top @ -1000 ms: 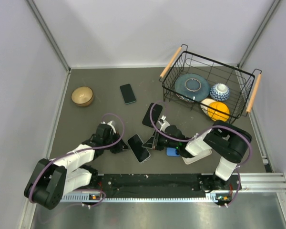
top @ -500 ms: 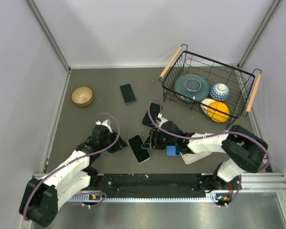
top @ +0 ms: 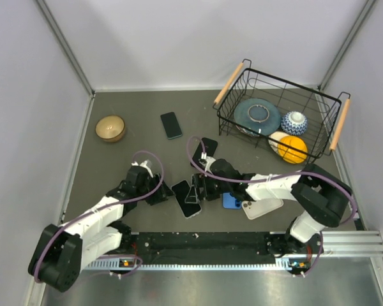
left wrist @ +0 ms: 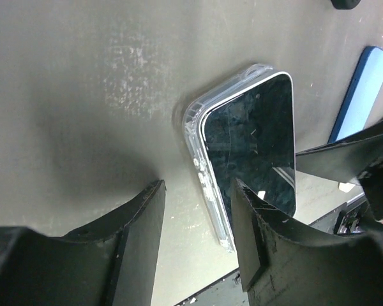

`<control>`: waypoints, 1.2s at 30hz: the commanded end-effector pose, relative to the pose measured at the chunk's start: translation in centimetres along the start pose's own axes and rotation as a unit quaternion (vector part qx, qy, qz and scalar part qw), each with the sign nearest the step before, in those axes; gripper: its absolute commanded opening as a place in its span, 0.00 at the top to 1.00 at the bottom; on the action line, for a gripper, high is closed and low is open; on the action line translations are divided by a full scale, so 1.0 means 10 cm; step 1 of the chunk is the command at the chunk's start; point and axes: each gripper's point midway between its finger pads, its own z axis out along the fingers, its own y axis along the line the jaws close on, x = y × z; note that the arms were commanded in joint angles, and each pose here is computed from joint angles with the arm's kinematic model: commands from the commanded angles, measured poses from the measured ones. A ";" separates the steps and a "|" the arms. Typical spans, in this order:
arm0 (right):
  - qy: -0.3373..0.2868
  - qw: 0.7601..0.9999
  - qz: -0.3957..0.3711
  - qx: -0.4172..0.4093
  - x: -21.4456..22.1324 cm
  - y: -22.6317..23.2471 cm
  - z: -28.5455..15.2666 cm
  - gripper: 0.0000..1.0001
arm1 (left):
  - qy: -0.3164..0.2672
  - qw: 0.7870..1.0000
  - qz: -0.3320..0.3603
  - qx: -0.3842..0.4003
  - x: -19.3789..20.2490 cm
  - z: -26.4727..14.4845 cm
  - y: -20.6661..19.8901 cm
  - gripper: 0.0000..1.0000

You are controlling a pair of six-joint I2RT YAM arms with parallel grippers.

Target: Put the phone into the phone case

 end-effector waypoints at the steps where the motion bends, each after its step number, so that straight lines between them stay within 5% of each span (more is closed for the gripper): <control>1: 0.010 0.999 -0.041 -0.031 -0.04 0.13 0.10 0.23 | -0.006 1.000 0.007 0.011 -0.06 0.06 -0.05 0.49; 14: 0.010 0.999 -0.029 -0.041 -0.02 0.09 0.25 0.26 | 0.025 1.000 0.001 0.003 0.07 0.20 0.03 0.59; 23: -0.048 0.973 0.057 -0.220 -0.28 0.35 0.05 0.27 | 0.051 0.998 -0.003 0.038 0.19 0.25 -0.06 0.75; 29: -0.052 0.970 0.073 -0.224 -0.27 0.30 0.07 0.29 | 0.060 0.997 -0.007 0.052 0.25 0.24 -0.10 0.81; 36: -0.069 0.968 0.066 -0.231 -0.34 0.33 -0.02 0.45 | 0.056 0.997 -0.009 0.048 0.29 0.21 -0.05 0.87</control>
